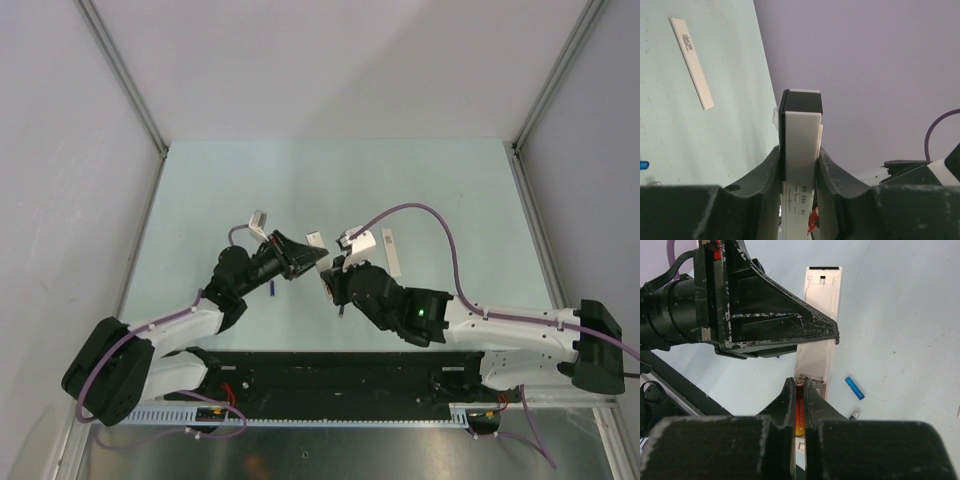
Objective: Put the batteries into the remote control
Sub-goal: Load the battery into the remote control.
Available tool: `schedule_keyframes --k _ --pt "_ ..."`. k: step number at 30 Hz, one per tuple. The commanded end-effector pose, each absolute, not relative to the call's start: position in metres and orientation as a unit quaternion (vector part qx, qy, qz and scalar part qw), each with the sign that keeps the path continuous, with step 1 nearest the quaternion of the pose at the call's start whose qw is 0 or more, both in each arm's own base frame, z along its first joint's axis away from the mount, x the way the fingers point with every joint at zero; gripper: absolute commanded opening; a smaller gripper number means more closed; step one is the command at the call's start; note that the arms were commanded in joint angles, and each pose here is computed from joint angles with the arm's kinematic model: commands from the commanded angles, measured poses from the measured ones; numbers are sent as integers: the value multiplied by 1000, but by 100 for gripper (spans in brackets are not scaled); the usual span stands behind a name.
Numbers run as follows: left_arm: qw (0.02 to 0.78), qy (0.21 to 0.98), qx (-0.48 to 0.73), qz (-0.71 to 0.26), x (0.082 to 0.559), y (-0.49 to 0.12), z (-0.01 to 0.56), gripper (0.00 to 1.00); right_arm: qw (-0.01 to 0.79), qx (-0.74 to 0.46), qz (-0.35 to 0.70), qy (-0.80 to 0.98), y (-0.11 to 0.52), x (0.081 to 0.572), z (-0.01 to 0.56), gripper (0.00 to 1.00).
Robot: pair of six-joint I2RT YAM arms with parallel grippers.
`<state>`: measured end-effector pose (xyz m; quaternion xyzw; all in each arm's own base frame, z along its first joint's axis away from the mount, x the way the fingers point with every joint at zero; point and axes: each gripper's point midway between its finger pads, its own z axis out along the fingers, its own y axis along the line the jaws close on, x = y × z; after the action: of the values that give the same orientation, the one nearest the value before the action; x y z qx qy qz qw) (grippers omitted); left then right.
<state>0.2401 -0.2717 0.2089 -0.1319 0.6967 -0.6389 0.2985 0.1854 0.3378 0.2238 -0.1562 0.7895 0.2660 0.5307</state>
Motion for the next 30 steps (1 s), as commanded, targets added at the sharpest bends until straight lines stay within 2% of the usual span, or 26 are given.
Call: schedule_keyframes --k 1,30 --pt "362 623 -120 -683 250 -267 279 0 479 -179 268 817 343 174 203 0" --pt "398 575 -112 -706 244 -257 323 0 361 -193 236 881 353 169 148 0"
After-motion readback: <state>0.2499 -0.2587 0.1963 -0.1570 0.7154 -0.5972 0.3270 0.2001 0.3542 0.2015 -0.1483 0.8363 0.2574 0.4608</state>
